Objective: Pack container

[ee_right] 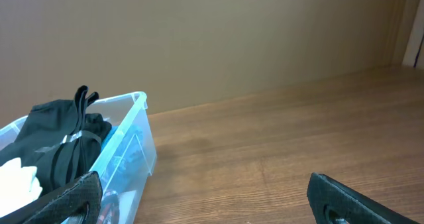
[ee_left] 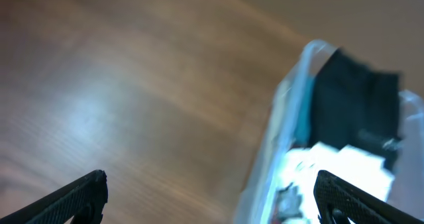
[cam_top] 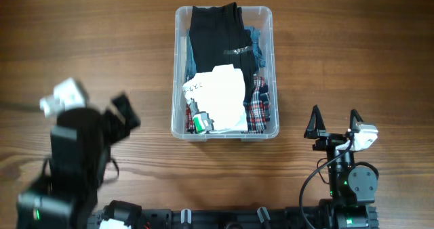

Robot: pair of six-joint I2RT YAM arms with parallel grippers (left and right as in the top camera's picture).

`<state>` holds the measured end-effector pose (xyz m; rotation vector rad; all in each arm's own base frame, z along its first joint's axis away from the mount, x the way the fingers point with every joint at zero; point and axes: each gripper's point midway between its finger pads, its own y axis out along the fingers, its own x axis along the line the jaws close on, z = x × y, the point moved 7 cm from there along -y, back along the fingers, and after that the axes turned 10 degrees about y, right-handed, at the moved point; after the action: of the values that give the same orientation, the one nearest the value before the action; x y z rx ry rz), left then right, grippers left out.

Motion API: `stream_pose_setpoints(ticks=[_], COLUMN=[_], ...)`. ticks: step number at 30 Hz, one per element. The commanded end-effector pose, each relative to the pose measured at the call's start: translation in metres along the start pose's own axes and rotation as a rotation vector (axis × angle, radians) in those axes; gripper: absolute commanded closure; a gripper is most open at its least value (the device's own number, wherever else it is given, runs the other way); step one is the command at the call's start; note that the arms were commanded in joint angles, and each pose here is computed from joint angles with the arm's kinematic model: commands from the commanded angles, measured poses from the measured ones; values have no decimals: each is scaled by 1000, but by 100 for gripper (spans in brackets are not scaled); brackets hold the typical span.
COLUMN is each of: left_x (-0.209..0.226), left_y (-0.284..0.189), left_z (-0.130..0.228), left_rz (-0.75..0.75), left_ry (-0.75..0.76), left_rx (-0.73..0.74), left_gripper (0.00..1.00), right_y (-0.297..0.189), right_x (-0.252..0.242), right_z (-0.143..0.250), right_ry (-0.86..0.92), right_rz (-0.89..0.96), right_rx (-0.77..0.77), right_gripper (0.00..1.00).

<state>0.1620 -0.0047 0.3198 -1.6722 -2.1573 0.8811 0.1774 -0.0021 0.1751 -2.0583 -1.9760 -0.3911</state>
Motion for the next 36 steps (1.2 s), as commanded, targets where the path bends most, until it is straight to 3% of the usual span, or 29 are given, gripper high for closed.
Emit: stream_pose_setpoints(ticks=[1,7,12,18,34,36], left_x=[27,34,19,0,16,14], left_y=[9,27,45,57,104,104], left_z=[50,89,82,71,114,115], left_rz=[-36,96,265,405,326,328], left_ry=[-15,-92,-137,-27,-17,82], left_rx=[-7,-165,-359,-574,-519,-531], left_gripper=[0,0,0,0,0,0], right_y=[-1,-1,-1,-1,-1,-1], right_x=[1,1,1,1,1,1], right_z=[-2,-2,-2,-2,-2,-2], right_ry=[-16,-16,-16,-16,-17,-17], right_rz=[-15,-15,-15,-15,-15,-15], right_rx=[-10,-10,-10,-10,-10,-10], right_gripper=[0,0,0,0,0,0])
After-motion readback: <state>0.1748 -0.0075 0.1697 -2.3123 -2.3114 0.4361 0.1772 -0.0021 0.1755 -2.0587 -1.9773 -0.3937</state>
